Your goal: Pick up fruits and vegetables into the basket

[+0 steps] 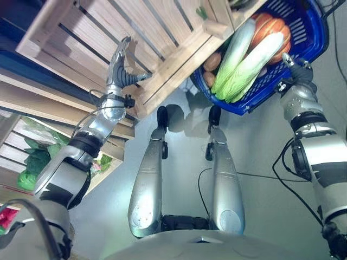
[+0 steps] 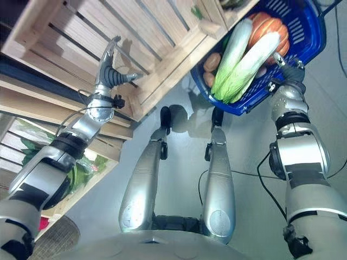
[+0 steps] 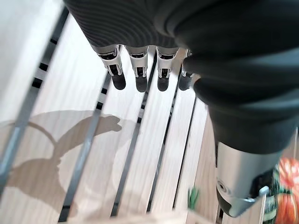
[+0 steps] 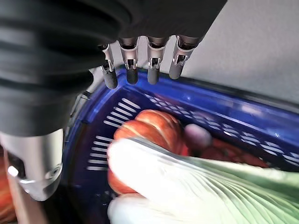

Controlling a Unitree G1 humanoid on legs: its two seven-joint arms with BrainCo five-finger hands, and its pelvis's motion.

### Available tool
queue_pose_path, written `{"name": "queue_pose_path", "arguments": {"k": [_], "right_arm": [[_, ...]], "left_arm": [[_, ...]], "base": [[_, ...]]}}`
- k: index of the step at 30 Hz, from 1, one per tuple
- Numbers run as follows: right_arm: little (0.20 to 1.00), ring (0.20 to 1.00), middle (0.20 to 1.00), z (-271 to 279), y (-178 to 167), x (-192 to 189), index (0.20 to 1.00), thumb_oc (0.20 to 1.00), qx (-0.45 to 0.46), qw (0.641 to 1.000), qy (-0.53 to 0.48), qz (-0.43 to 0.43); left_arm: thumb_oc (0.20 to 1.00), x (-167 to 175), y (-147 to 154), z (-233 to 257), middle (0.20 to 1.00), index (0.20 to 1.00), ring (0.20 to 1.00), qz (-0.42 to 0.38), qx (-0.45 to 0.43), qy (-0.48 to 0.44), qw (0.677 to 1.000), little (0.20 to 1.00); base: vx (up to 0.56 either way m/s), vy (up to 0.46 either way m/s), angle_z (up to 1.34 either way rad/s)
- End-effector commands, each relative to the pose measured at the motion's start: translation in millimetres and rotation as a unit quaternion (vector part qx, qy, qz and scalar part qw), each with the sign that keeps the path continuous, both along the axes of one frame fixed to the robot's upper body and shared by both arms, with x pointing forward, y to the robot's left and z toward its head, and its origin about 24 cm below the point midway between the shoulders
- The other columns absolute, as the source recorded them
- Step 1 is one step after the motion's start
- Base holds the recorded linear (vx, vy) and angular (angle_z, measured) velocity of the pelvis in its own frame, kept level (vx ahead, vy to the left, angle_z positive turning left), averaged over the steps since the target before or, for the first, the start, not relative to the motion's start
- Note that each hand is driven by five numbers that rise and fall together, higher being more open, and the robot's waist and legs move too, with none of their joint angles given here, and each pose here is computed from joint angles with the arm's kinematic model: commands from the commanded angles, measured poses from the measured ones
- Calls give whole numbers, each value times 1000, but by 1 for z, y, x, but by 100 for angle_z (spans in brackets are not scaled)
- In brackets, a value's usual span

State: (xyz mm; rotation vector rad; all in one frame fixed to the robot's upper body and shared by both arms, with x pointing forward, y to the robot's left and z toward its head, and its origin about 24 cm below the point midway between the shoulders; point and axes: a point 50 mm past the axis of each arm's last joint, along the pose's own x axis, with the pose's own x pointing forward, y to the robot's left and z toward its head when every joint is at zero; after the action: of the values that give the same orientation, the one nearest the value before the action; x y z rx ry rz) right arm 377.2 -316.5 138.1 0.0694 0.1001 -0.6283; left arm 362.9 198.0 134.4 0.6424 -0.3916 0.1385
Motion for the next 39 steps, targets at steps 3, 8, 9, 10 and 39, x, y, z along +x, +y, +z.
{"name": "queue_pose_path", "arguments": {"k": [3, 8, 9, 10, 39], "right_arm": [[1000, 1000, 1000, -15, -24, -20, 1000, 1000, -43, 999, -5, -7], [1000, 1000, 1000, -62, -24, -44, 1000, 1000, -56, 997, 48, 2], [1000, 1000, 1000, -73, -25, -50, 1000, 1000, -54, 997, 59, 4], [1000, 1000, 1000, -86, -24, -59, 1000, 1000, -56, 995, 78, 10], [1000, 1000, 1000, -293, 58, -282, 1000, 1000, 82, 838, 521, 138]], "left_arm": [[1000, -13, 33, -25, 1000, 1000, 1000, 36, -29, 50, 998, 1000], [1000, -36, 49, -82, 1000, 1000, 1000, 49, -29, 165, 985, 1000], [1000, -43, 50, -95, 1000, 1000, 1000, 49, -21, 189, 981, 1000], [1000, -52, 52, -111, 1000, 1000, 1000, 50, -15, 222, 974, 1000], [1000, -262, 58, -284, 1000, 1000, 1000, 116, -162, 648, 735, 1000]], "base": [[40, 38, 1], [57, 37, -2], [73, 16, -2], [132, 1, -5], [99, 19, -3]]}}
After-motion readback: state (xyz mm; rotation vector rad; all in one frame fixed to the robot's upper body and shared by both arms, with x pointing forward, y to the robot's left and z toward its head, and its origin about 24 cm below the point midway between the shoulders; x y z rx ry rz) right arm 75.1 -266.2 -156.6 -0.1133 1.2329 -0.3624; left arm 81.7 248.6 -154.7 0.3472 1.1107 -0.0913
